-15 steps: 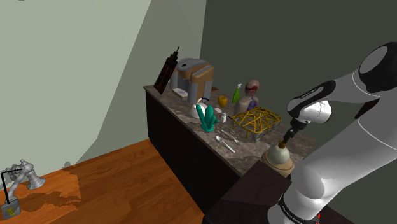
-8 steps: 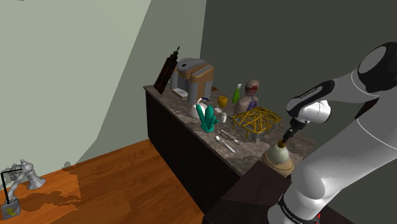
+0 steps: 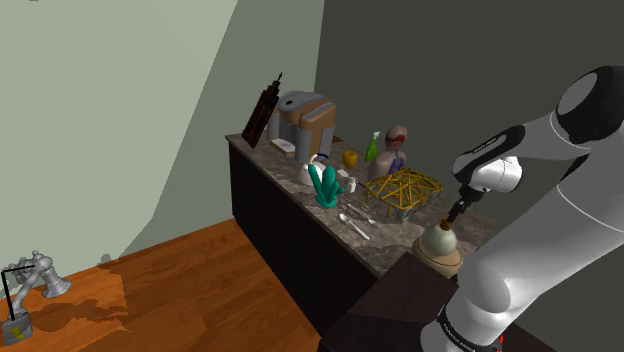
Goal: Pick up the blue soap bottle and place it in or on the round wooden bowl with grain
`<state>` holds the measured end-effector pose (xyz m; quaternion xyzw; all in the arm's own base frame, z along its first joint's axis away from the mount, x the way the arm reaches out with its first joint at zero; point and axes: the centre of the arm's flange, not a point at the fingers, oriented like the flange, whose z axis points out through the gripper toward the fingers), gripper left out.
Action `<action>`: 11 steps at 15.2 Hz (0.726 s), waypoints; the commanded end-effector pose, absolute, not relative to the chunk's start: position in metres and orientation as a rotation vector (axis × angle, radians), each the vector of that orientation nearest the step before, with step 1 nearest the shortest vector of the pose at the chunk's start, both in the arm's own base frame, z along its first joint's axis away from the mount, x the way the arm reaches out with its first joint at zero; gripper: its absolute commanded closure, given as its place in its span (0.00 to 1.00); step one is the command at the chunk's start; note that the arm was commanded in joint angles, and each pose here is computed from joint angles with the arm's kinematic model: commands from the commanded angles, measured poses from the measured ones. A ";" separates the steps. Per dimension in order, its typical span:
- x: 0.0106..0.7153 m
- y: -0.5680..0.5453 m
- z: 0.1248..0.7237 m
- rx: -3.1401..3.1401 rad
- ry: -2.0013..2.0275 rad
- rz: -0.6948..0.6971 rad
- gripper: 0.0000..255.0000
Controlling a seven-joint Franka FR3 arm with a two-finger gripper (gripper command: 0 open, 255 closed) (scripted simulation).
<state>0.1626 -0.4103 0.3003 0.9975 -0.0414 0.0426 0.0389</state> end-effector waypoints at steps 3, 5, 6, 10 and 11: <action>0.160 -0.386 0.283 3.146 -0.124 0.017 1.00; 0.160 -0.386 0.294 3.146 -0.124 0.017 1.00; 0.160 -0.386 0.299 3.146 -0.124 0.017 1.00; 0.166 -0.393 0.318 3.112 -0.120 0.062 1.00; 0.166 -0.393 0.318 3.112 -0.120 0.062 0.00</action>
